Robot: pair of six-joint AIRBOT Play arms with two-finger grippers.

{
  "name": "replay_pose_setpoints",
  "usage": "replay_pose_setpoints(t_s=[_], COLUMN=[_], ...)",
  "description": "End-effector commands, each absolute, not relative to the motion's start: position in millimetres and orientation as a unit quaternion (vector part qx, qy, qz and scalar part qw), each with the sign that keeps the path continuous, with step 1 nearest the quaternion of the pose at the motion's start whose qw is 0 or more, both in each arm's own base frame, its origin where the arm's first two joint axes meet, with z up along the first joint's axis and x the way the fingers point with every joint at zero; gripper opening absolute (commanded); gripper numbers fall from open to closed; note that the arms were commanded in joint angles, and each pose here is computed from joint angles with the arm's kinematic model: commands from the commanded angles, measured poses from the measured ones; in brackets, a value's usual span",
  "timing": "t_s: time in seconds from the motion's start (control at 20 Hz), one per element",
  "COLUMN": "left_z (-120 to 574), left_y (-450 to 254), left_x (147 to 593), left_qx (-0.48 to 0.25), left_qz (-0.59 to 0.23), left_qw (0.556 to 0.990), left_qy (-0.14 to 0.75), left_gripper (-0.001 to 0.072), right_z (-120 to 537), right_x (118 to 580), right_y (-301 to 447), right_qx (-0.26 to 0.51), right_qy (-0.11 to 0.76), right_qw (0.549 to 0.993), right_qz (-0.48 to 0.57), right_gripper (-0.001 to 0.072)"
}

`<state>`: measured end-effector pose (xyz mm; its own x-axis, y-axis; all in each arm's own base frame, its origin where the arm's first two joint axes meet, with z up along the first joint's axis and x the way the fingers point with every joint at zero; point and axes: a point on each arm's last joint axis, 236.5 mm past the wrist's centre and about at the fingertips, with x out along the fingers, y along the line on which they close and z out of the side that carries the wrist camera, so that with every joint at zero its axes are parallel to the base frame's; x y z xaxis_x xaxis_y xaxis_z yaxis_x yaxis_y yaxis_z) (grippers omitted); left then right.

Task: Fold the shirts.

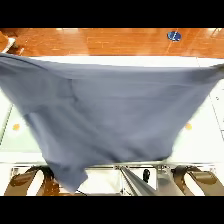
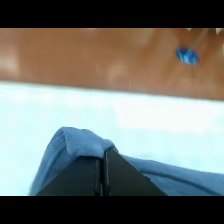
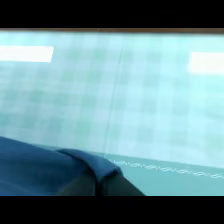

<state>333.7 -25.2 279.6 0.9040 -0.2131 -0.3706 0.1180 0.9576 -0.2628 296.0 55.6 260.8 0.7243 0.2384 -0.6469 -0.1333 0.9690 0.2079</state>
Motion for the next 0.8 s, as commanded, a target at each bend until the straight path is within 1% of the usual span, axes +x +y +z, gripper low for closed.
replay_pose_setpoints(t_s=[0.0, 0.25, 0.4, 0.5, 0.6, 0.75], left_z=[198, 111, 76, 54, 29, -11], left_y=[-33, -25, -22, -28, -37, -44], left_x=[406, 520, 567, 583, 588, 583], left_qx=[-0.148, -0.175, -0.210, -0.219, -0.218, -0.220], left_qz=[-0.095, -0.061, -0.054, -0.064, -0.078, -0.081], left_qw=[0.946, 0.933, 0.915, 0.898, 0.881, 0.859], left_qy=[0.271, 0.307, 0.342, 0.376, 0.414, 0.455], left_gripper=[0.0016, 0.0016, 0.0016, 0.0016, 0.0016, 0.0016], right_z=[187, 110, 81, 64, 47, 16], right_x=[367, 485, 542, 565, 578, 581], right_y=[60, 50, 39, 30, 27, 26], right_qx=[0.096, 0.113, 0.146, 0.182, 0.210, 0.211], right_qy=[0.402, 0.415, 0.429, 0.440, 0.450, 0.473], right_qw=[0.905, 0.900, 0.890, 0.878, 0.867, 0.854], right_qz=[0.100, 0.072, 0.056, 0.050, 0.053, 0.052], right_gripper=[0.0022, 0.0022, 0.0022, 0.0022, 0.0022, 0.0022])
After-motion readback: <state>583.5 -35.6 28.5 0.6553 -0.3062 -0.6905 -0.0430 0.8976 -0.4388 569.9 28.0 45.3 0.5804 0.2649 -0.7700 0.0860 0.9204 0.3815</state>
